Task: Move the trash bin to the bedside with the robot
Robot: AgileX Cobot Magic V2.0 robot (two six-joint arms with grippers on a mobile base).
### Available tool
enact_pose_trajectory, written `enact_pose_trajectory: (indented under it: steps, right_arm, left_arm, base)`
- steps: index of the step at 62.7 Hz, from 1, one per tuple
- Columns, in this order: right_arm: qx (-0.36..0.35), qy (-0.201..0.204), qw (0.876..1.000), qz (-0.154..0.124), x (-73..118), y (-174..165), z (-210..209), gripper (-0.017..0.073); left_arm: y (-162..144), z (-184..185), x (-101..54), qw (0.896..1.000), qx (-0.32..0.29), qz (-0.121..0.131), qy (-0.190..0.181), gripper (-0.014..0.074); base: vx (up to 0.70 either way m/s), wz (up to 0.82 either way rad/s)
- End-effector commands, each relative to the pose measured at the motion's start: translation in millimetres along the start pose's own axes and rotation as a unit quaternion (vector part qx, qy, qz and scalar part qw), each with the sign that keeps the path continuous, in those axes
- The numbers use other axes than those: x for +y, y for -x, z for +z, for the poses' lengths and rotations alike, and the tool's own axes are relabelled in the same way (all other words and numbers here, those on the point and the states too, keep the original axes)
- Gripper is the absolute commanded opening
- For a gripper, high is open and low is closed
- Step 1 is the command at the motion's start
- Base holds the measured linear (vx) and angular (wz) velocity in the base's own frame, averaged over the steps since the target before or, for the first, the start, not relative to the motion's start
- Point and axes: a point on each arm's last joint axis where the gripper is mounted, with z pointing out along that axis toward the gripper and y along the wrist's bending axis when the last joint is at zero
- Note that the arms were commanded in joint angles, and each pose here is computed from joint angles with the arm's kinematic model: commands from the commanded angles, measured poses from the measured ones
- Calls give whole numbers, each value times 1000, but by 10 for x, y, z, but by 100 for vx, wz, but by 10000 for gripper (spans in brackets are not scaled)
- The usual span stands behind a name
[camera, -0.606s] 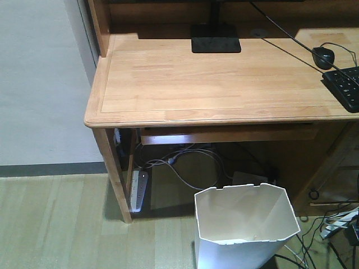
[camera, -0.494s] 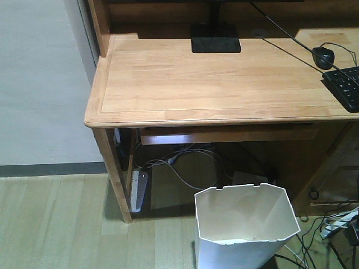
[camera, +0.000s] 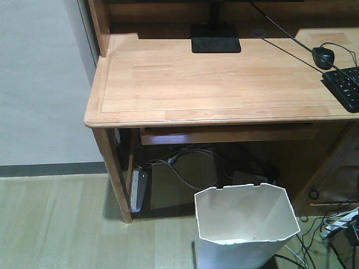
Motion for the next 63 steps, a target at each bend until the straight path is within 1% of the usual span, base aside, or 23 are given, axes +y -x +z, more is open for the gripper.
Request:
enact_pose_trajectory:
  steps: [1, 19, 27, 32, 43, 49, 55, 63]
  right_arm:
    - [-32, -1, 999, -4, 1, 9, -4, -10]
    - [-32, -1, 999, -4, 1, 9, -4, -10]
    - [-49, 0, 999, -9, 3, 40, -7, -10]
    - [-60, 1, 998, 5, 4, 70, -10, -10]
    - [-84, 1, 996, 5, 1, 213, -33, -10]
    - [-92, 1, 996, 19, -3, 361, -40, -10]
    - [-62, -1, 998, 22, -7, 488, 2, -10]
    - [15, -3, 1000, 18, -13, 595, 124, -10]
  left_arm:
    - [-23, 8, 0, 1000, -27, -9, -3, -6]
    - [-23, 8, 0, 1000, -27, -9, -3, -6]
    - [-23, 8, 0, 1000, -27, -9, -3, -6]
    - [-23, 8, 0, 1000, -27, -9, -3, -6]
    - [-23, 8, 0, 1000, -27, -9, -3, -6]
    - [-23, 8, 0, 1000, -27, -9, -3, -6]
    - [-23, 8, 0, 1000, -27, -9, -3, -6]
    - [-23, 8, 0, 1000, -27, -9, -3, -6]
  base:
    - [0, 0]
    - [0, 0]
    - [0, 0]
    - [0, 0]
    - [0, 0]
    - [0, 0]
    - [0, 0]
    - [0, 0]
